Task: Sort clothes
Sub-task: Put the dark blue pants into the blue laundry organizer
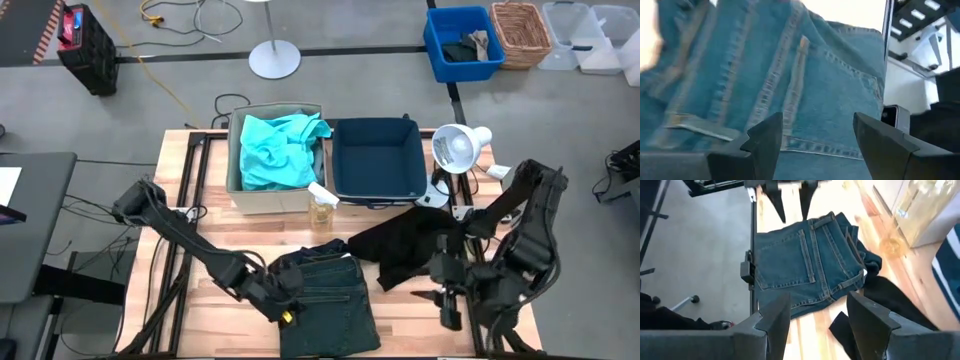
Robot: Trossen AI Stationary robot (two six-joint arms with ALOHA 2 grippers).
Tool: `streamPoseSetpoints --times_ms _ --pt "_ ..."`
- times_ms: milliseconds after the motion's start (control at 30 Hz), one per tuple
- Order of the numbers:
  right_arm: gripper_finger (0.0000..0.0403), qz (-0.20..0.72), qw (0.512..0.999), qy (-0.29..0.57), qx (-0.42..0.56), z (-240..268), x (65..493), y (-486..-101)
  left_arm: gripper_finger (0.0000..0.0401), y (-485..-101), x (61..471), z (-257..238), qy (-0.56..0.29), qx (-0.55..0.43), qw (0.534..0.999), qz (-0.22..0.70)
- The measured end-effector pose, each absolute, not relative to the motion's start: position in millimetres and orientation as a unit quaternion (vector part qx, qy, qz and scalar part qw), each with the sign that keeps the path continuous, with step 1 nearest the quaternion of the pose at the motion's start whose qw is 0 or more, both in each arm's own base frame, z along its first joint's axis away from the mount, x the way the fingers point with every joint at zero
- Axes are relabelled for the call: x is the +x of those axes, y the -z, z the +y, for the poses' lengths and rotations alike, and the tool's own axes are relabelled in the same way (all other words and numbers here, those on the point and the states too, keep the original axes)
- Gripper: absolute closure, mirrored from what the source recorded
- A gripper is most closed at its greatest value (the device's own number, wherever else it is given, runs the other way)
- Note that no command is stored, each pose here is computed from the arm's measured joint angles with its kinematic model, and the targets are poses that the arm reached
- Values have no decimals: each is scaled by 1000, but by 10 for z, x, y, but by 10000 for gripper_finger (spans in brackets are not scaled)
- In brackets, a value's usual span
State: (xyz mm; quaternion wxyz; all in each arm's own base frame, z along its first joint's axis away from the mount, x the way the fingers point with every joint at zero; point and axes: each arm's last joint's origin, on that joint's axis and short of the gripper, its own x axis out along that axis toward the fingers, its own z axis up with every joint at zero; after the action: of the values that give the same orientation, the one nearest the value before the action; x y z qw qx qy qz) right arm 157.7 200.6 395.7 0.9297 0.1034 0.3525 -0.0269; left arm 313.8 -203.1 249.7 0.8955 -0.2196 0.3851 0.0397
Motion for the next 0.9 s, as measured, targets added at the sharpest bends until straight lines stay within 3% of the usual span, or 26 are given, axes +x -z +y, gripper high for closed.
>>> streamPoseSetpoints --times_ms 367,900 --pt "196 342 934 17 108 1807 1462 -4137 163 -2180 3386 -2203 -47 -215 880 421" --pt "196 347 934 8 87 1819 1427 -4129 163 -1982 3345 -2091 -48 -170 855 488"
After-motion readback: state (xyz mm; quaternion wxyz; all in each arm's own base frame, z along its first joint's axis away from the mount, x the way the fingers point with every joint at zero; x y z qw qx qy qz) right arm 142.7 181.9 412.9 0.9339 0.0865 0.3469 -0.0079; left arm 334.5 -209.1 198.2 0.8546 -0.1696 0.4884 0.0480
